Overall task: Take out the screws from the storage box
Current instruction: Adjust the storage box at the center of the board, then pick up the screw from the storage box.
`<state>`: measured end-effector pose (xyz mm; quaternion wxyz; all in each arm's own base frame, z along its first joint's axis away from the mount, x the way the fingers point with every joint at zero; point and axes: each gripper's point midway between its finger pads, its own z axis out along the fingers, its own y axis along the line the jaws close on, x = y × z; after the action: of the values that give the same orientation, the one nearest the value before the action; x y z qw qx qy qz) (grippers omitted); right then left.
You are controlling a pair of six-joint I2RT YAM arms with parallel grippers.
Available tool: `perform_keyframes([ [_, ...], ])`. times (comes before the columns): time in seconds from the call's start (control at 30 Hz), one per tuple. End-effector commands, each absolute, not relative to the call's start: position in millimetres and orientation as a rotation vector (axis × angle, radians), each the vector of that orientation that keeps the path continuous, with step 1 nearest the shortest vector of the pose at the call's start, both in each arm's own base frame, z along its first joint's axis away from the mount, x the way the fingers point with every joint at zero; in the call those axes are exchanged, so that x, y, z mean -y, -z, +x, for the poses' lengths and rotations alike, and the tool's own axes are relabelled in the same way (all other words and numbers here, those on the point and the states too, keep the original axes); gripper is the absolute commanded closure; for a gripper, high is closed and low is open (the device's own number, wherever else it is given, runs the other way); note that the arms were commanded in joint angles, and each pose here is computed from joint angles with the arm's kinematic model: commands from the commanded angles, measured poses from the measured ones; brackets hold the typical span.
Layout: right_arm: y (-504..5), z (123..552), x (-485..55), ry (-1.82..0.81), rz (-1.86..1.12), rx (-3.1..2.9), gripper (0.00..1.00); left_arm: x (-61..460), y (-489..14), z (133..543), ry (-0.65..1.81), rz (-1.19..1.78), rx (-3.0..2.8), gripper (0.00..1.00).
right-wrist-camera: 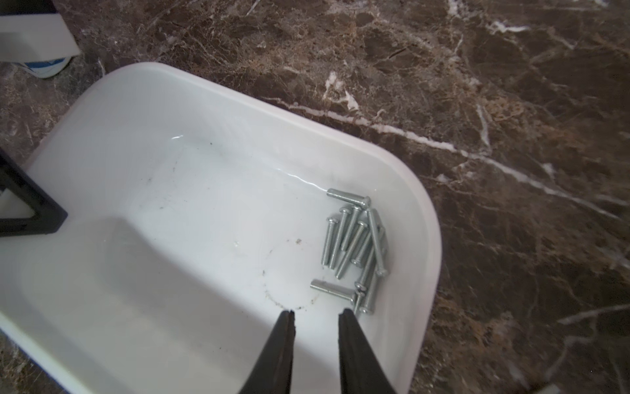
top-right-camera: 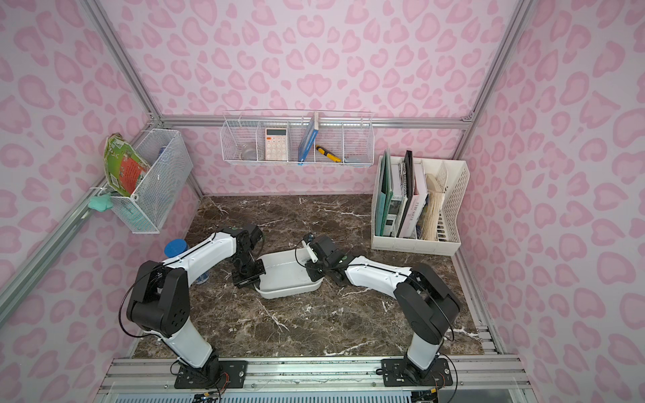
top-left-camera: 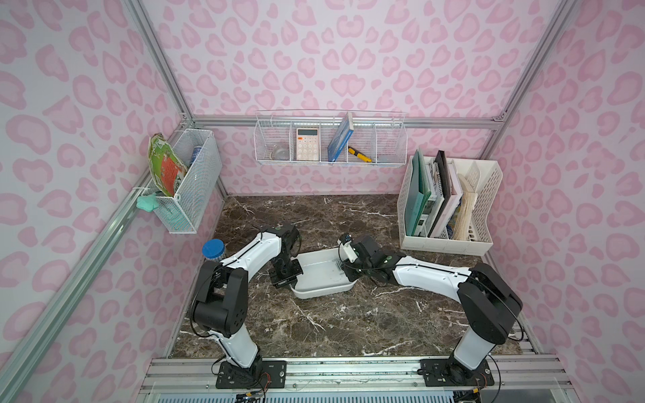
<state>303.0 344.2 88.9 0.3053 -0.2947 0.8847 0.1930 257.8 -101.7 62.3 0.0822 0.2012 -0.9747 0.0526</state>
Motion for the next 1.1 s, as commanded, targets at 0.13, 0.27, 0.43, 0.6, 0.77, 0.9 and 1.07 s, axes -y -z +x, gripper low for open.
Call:
perform_keyframes([
  [0.13, -81, 307, -348, -0.469, -0.778, -2.375, 0.72, 101, -75, 262, -0.173, 0.531, 2.959, 0.56],
  [0.27, -82, 311, -351, -0.446, -0.78, -2.385, 0.69, 93, -95, 265, -0.126, 0.462, 3.03, 0.27],
  [0.43, -73, 315, -354, -0.405, -0.783, -2.424, 0.68, 86, -117, 275, -0.125, 0.373, 3.172, 0.06],
  [0.6, -57, 319, -356, -0.361, -0.767, -2.479, 0.65, 75, -124, 280, -0.086, 0.282, 3.314, 0.01],
  [0.77, -46, 329, -360, -0.306, -0.765, -2.503, 0.65, 64, -129, 280, -0.005, 0.252, 3.38, 0.01],
  [0.9, -41, 339, -366, -0.285, -0.755, -2.51, 0.66, 56, -130, 276, 0.055, 0.307, 3.367, 0.01],
  [1.07, -25, 348, -365, -0.21, -0.749, -2.533, 0.68, 68, -124, 271, -0.057, 0.398, 3.311, 0.01],
])
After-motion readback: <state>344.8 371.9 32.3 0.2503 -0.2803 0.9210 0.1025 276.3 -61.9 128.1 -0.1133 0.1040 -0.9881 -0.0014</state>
